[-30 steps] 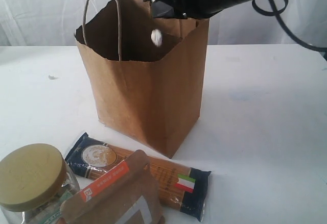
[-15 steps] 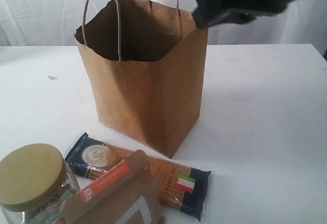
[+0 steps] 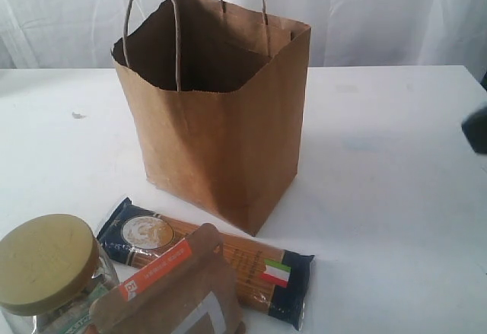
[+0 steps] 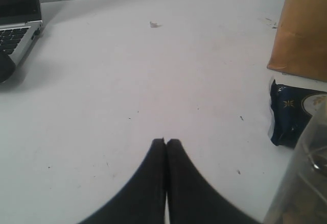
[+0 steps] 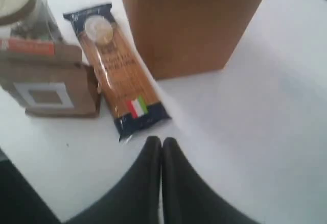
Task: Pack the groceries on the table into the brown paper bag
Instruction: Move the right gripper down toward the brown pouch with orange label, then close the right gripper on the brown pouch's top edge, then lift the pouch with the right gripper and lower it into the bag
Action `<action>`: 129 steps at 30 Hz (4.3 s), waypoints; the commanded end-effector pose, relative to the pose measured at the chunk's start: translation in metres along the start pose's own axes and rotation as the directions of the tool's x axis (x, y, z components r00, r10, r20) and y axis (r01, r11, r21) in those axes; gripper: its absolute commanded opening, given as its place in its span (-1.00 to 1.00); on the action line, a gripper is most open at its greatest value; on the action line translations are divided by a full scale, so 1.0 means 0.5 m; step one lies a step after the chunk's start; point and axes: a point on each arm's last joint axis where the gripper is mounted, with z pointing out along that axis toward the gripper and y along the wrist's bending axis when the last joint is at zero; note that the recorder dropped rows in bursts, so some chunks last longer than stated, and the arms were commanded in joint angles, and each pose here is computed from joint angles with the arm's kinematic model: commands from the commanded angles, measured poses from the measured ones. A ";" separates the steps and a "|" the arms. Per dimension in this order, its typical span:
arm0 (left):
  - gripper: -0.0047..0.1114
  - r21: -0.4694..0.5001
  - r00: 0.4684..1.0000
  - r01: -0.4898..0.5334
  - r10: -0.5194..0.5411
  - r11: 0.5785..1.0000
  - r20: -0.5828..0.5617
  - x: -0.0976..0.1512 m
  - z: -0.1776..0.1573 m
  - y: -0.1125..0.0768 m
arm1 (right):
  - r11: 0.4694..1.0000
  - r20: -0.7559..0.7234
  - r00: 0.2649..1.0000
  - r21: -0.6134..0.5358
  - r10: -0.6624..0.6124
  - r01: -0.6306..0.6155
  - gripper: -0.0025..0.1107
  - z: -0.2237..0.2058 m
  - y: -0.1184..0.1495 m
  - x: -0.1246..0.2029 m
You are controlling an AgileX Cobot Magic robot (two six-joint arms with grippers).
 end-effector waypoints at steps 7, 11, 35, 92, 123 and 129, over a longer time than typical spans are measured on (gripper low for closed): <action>-0.92 0.007 1.000 0.006 -0.007 1.000 0.006 0.001 0.000 -0.001 | 0.997 -0.352 0.936 -0.071 0.002 -0.029 -0.96 0.148 -0.010 0.088; -0.92 0.007 1.000 0.006 -0.007 1.000 0.006 0.001 0.000 -0.001 | 0.992 -0.449 0.892 -0.125 -0.055 -0.002 -0.96 0.201 -0.008 0.087; -0.92 0.007 1.000 0.006 -0.007 1.000 0.006 0.001 0.000 -0.001 | 0.675 -0.008 0.698 -0.261 -0.716 0.690 -0.69 0.350 0.145 -0.050; -0.92 0.007 1.000 0.006 -0.007 1.000 0.006 0.001 0.000 -0.001 | 0.970 0.410 0.901 -0.119 -0.145 0.210 -0.96 0.086 0.120 -0.081; -0.92 0.007 1.000 0.006 -0.007 1.000 0.006 0.001 0.000 -0.001 | 0.920 0.520 0.774 0.333 -0.361 0.206 -0.96 0.272 -0.034 -0.251; -0.92 0.007 1.000 0.006 -0.007 1.000 0.006 0.001 0.000 -0.001 | 0.949 0.542 0.786 0.260 -0.295 0.177 -0.96 0.327 -0.041 -0.256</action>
